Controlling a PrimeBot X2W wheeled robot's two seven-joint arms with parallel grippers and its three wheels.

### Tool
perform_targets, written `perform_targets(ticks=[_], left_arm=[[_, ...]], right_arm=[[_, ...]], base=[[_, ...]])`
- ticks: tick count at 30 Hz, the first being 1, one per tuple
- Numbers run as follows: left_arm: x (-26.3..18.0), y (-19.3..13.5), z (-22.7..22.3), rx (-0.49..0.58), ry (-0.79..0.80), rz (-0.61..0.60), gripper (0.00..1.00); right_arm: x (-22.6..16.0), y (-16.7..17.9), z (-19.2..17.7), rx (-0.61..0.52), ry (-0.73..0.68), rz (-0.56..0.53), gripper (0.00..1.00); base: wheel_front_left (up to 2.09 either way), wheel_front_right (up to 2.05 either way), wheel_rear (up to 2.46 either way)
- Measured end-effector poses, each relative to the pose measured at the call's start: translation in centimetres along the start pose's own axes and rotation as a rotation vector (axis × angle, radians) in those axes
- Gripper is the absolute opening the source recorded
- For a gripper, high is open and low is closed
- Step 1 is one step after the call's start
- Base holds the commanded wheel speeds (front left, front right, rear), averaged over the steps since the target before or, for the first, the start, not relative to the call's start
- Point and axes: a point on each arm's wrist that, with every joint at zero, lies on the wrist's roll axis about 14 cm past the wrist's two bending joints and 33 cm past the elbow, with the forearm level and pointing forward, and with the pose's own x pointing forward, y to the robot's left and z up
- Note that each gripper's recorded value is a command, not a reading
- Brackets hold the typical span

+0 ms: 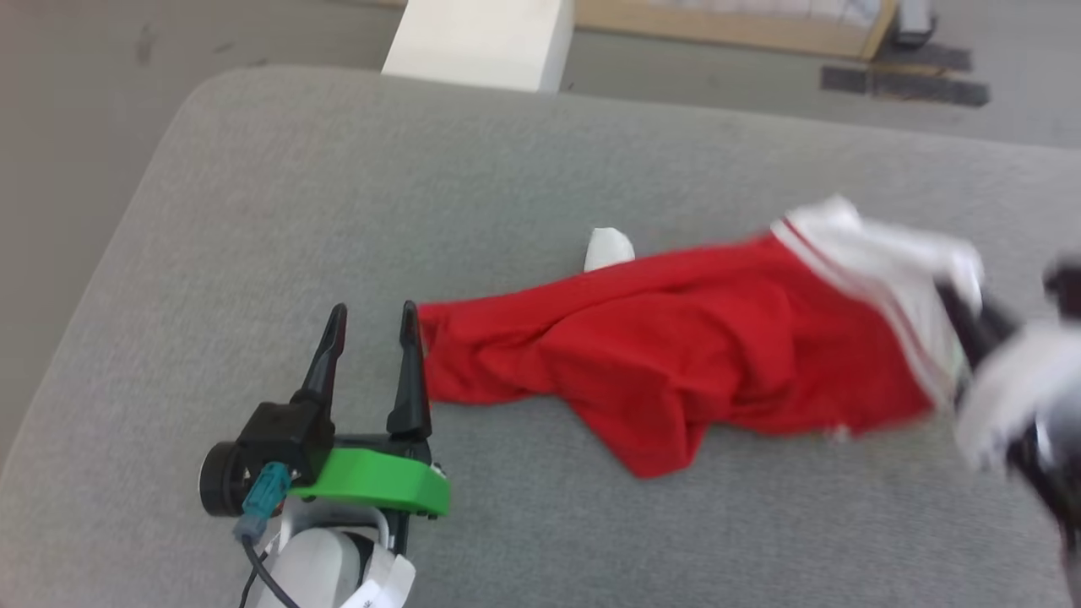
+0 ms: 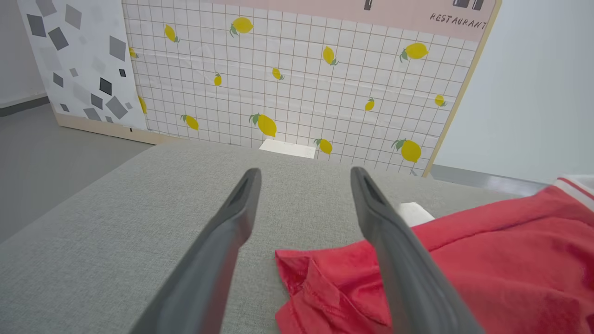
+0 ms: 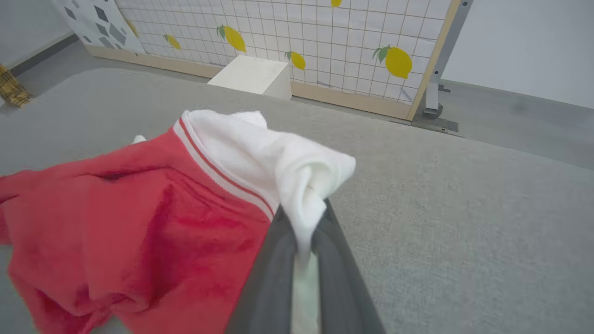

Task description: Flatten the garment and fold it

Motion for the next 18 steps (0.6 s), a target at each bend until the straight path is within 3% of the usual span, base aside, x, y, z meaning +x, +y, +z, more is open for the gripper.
perform_targets(ticks=[3, 7, 12, 13, 14, 18], left_arm=[[0.0, -0.7, 0.5, -0.011, -0.015, -0.028, 1.00], [0.2, -2.0, 1.0, -0.025, -0.032, -0.070, 1.00], [0.3, -3.0, 1.4, -0.035, -0.042, -0.104, 1.00], [0.3, -3.1, 1.4, -0.035, -0.043, -0.107, 1.00], [0.2, -3.2, 1.5, -0.036, -0.045, -0.110, 1.00], [-0.2, -3.5, 1.6, -0.040, -0.046, -0.121, 1.00]], right_arm=[[-4.9, -0.8, -5.2, 0.032, 0.117, -0.066, 0.00], [-11.3, 0.6, -13.8, 0.138, 0.361, -0.110, 0.00], [-14.4, 0.6, -16.8, 0.221, 0.438, -0.174, 0.00], [-14.4, 0.3, -16.5, 0.236, 0.418, -0.188, 0.27], [-14.3, 0.1, -16.0, 0.246, 0.388, -0.200, 1.00], [-13.2, -1.4, -11.4, 0.317, 0.180, -0.250, 1.00]], base=[[0.00, 0.00, 0.00], [0.00, 0.00, 0.00], [0.00, 0.00, 0.00], [0.00, 0.00, 0.00], [0.00, 0.00, 0.00], [0.00, 0.00, 0.00]])
